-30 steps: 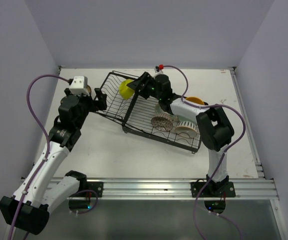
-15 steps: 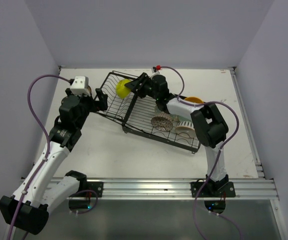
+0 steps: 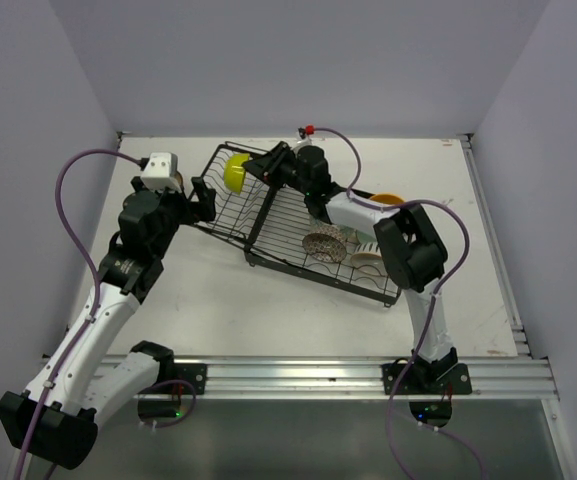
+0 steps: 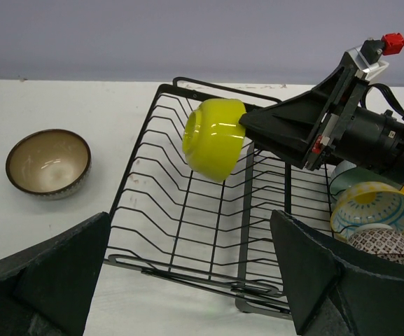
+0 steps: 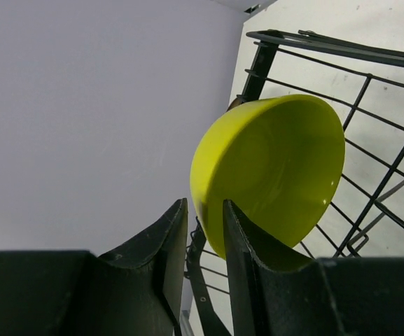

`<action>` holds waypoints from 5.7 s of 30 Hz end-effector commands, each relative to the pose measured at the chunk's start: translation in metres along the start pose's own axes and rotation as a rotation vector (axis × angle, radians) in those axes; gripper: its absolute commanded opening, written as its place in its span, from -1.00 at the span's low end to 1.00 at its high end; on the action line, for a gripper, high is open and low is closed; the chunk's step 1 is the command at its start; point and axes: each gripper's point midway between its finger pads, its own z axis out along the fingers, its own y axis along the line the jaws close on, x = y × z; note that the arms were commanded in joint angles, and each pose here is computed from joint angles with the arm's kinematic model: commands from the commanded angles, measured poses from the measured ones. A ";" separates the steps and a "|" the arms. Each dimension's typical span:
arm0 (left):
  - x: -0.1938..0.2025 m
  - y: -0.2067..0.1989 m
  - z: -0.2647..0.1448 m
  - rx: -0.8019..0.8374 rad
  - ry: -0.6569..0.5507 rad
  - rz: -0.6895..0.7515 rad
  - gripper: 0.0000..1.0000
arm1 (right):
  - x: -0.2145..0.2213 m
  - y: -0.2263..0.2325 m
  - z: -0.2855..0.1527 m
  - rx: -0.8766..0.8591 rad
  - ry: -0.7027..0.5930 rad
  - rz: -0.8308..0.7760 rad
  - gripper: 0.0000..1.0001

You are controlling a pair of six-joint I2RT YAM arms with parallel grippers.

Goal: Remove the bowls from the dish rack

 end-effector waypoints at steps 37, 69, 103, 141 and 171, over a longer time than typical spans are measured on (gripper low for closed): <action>-0.027 -0.012 -0.007 0.038 -0.073 0.025 1.00 | -0.061 0.007 -0.021 0.518 0.049 -0.676 -0.03; -0.022 -0.019 -0.004 0.070 -0.053 0.023 1.00 | -0.040 -0.059 0.009 0.584 0.165 -0.862 0.02; -0.020 -0.019 -0.002 0.068 -0.048 0.023 1.00 | -0.041 -0.014 0.007 0.437 0.125 -0.844 -1.00; 0.026 -0.079 0.024 0.360 0.152 -0.081 1.00 | -0.017 0.084 -0.135 0.330 -0.120 -0.832 -1.00; 0.059 -0.056 0.048 0.226 0.276 -0.026 -0.79 | 0.029 0.090 -0.165 0.341 -0.139 -0.884 -1.00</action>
